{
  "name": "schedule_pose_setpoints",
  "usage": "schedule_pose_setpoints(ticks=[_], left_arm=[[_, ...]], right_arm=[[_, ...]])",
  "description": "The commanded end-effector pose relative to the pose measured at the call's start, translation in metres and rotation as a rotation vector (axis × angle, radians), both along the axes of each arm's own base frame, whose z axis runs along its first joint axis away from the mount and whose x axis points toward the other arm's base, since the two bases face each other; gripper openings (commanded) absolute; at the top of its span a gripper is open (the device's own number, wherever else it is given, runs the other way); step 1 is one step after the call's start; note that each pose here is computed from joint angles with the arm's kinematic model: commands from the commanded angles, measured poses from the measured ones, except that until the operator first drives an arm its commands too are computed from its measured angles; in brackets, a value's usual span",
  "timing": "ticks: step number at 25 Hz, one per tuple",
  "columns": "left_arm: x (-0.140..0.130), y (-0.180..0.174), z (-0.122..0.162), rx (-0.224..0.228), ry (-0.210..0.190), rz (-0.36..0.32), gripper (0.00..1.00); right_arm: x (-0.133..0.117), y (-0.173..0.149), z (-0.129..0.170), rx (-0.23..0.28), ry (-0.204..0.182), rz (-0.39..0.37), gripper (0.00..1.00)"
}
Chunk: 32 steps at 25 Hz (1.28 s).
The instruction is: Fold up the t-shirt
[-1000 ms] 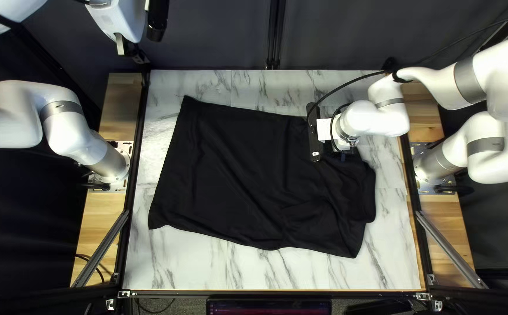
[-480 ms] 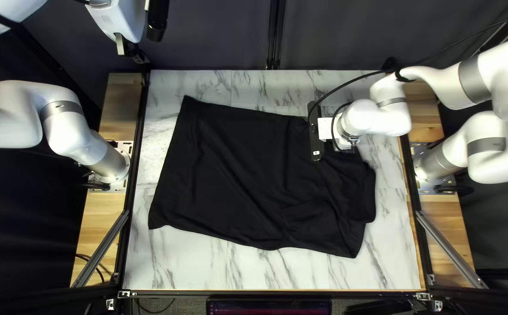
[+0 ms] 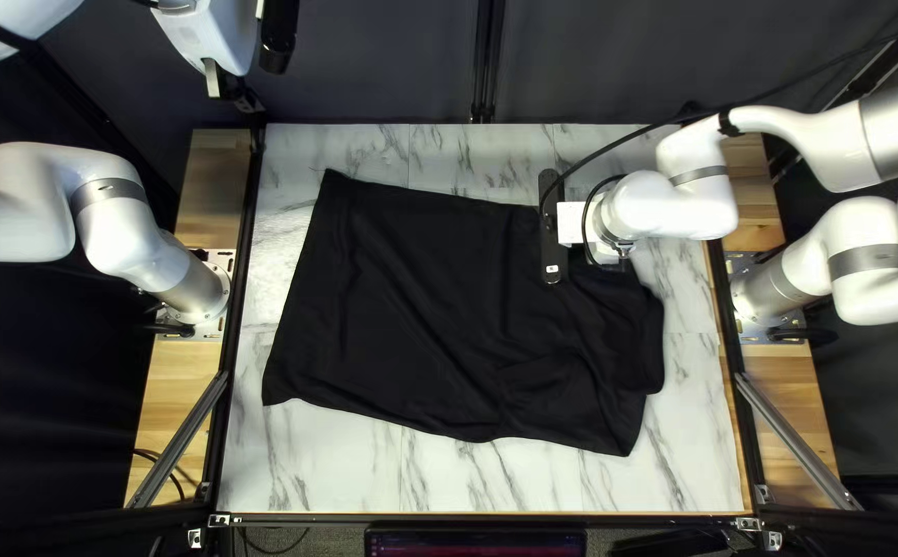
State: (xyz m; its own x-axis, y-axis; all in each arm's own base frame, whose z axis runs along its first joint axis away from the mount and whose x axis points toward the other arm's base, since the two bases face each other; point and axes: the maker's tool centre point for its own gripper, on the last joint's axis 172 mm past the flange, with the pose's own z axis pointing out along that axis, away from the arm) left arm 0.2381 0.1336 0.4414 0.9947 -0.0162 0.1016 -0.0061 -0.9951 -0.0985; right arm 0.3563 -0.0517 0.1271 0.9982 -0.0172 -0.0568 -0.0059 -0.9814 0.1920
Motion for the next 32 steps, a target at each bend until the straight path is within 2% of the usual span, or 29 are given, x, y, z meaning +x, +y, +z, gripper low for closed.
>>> schedule_pose_setpoints(ticks=[1,6,11,14,16,17,18,22,25,28,32], left_arm=[[0.0,0.0,0.0,0.0,0.0,0.0,1.0],[0.0,0.0,0.0,0.0,0.0,0.0,1.0],[0.0,0.0,0.0,0.0,0.0,0.0,1.0],[0.0,0.0,0.0,0.0,0.0,0.0,1.0],[0.0,0.0,0.0,0.0,0.0,0.0,1.0],[0.0,0.0,0.0,0.0,0.0,0.0,1.0],[0.0,0.0,0.0,0.0,0.0,0.0,1.0],[0.0,0.0,0.0,0.0,0.0,0.0,1.0],[0.0,0.0,0.0,0.0,0.0,0.0,1.0],[0.0,0.0,0.0,0.0,0.0,0.0,1.0],[0.0,0.0,0.0,0.0,0.0,0.0,1.0]], right_arm=[[0.002,0.012,0.003,0.066,0.015,-0.03,0.0],[0.009,0.032,-0.013,0.13,0.017,-0.056,0.0],[0.01,0.05,-0.043,0.165,0.025,-0.076,0.0],[0.014,0.062,-0.053,0.177,0.036,-0.078,0.04],[0.015,0.068,-0.053,0.179,0.043,-0.08,0.31],[0.015,0.069,-0.051,0.177,0.045,-0.083,0.82],[0.016,0.07,-0.049,0.174,0.046,-0.086,1.0],[0.024,0.068,-0.031,0.134,0.041,-0.098,1.0],[0.045,0.06,-0.022,0.067,0.029,-0.074,1.0],[0.071,0.048,-0.029,-0.002,0.029,-0.022,1.0],[0.088,0.035,-0.045,-0.086,0.04,0.024,1.0]])
